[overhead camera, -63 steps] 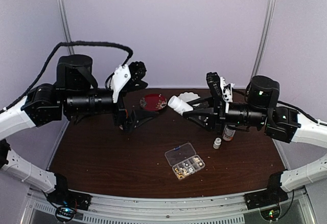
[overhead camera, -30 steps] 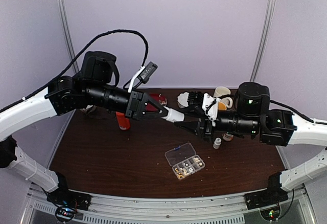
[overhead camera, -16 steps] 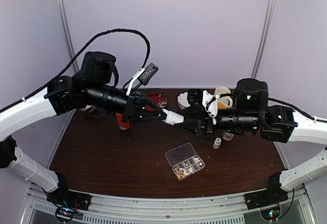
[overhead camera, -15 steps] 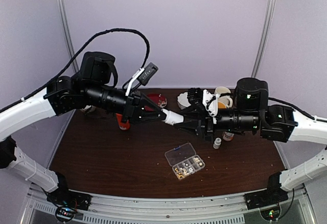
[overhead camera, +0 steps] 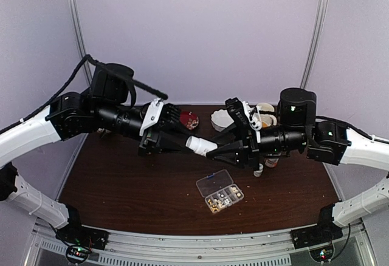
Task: Sort the pills into containers
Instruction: Screw the lid of the pill bottle onto the pill bottle, then place the pill bottle at the center of the board.
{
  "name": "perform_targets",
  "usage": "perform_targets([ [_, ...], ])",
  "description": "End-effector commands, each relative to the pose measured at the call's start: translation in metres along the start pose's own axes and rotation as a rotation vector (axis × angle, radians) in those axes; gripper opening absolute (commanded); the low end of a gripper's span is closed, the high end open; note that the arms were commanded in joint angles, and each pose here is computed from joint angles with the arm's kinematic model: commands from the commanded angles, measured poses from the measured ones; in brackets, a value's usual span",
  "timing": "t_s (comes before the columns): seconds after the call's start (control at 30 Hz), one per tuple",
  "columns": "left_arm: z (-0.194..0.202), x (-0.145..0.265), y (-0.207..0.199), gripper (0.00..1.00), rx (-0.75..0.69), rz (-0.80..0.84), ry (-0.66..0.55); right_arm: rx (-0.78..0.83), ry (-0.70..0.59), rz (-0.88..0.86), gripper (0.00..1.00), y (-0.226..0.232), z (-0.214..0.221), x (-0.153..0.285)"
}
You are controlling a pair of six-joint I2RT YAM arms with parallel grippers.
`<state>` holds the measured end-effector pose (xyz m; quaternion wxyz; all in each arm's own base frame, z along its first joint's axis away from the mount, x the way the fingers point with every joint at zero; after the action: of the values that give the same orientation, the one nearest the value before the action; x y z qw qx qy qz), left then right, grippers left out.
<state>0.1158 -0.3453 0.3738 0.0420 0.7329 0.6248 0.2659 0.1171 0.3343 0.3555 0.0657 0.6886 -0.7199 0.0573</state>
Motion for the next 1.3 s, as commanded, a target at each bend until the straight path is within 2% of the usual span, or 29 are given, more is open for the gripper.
perform_targets([
  [0.0,0.006,0.004,0.000,0.09,-0.533,-0.046,0.143,-0.053,-0.128,-0.083,0.00,0.005,-0.040,0.007],
  [0.07,0.017,0.000,-0.005,0.09,-0.746,-0.042,0.226,-0.092,-0.126,-0.105,0.00,0.005,-0.038,0.007],
  [0.17,0.027,-0.006,0.001,0.08,-0.961,-0.107,0.323,-0.117,-0.152,-0.122,0.00,0.003,-0.042,0.008],
  [0.53,0.048,-0.011,0.008,0.10,-1.457,-0.343,0.600,-0.163,-0.141,-0.097,0.00,-0.007,-0.034,0.009],
  [0.63,0.045,-0.010,0.009,0.12,-1.563,-0.432,0.629,-0.172,-0.138,-0.092,0.00,-0.010,-0.033,0.008],
  [0.73,0.042,-0.008,0.007,0.13,-1.498,-0.423,0.609,-0.172,-0.130,-0.066,0.02,-0.015,-0.030,0.008],
  [0.77,0.041,-0.006,0.007,0.12,-1.467,-0.415,0.599,-0.170,-0.128,-0.061,0.10,-0.015,-0.029,0.008],
  [0.8,0.040,-0.005,0.006,0.11,-1.432,-0.412,0.588,-0.169,-0.126,-0.058,0.20,-0.016,-0.028,0.008],
  [0.9,0.048,-0.002,0.001,0.08,-1.361,-0.359,0.600,-0.161,-0.129,-0.039,0.60,-0.016,-0.025,0.011],
  [1.0,0.064,0.002,-0.006,0.06,-1.273,-0.277,0.654,-0.134,-0.129,0.022,0.90,-0.020,-0.020,0.018],
  [1.03,0.070,0.003,-0.008,0.06,-1.241,-0.254,0.672,-0.127,-0.127,0.046,0.95,-0.022,-0.019,0.021],
  [1.1,0.081,0.008,-0.014,0.06,-1.150,-0.217,0.702,-0.114,-0.116,0.117,0.99,-0.028,-0.011,0.027],
  [1.2,0.099,0.014,-0.026,0.06,-0.987,-0.151,0.753,-0.097,-0.099,0.226,1.00,-0.038,-0.001,0.038],
  [1.27,0.120,0.017,-0.035,0.06,-0.891,-0.086,0.840,-0.092,-0.081,0.275,1.00,-0.042,0.008,0.043],
])
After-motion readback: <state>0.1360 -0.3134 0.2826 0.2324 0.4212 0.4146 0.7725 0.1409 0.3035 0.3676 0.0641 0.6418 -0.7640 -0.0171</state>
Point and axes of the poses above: each gripper's point midway between its finger pads, its own x axis back along the fingers, its own y axis along the line the jaws close on, z = x × y, the point moved 4 cm from there along x, back along the fingers, and after that the axes turned 1 degree about -x, right-handed, at the moved point
